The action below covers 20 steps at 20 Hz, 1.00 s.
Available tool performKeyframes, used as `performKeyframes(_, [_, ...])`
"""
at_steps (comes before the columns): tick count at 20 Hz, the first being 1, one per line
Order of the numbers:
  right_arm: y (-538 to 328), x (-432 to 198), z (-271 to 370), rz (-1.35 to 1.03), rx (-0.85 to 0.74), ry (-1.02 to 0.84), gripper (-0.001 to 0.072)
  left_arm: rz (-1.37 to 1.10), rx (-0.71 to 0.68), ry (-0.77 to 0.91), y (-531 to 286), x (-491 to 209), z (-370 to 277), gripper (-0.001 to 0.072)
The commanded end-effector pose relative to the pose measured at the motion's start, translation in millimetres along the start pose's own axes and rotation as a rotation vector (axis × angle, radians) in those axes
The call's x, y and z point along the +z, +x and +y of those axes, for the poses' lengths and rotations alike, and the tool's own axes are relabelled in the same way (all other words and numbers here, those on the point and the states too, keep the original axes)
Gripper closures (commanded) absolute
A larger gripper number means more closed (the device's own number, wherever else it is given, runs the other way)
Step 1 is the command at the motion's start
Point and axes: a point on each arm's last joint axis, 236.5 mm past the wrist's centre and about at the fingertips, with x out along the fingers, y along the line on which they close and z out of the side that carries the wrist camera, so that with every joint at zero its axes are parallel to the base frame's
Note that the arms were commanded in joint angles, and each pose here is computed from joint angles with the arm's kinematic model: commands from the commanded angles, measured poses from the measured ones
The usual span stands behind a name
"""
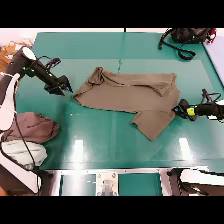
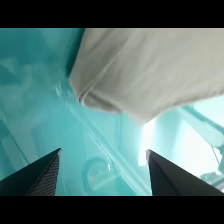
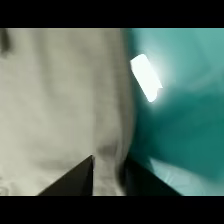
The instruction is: Fold the shirts.
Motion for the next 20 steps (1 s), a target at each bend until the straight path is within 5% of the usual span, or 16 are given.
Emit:
performKeyframes(1, [17,-1,9,0.028,0.008,-0.031,0.0698,0.058,0.000,-0.045,12,-20,6,0.0094])
performKeyframes(8, [-5,28,11,-0.019,-0.005,-0.080,0.0696,-0.028,-0.049,-0.120,67,-14,-8,0.0097])
performKeyframes(10, [-4,27,13,-0.017,-0.004,-0.084,0.0695,-0.056,-0.026,-0.102,91,-12,-15,0.0302])
performKeyframes(16, [-4,27,13,-0.017,-0.004,-0.084,0.0696,-0.114,0.011,-0.082,98,0,-13,0.0310])
performKeyframes(20, [-4,27,13,-0.016,-0.004,-0.084,0.0696,-0.144,0.024,-0.076,97,7,-10,0.0586])
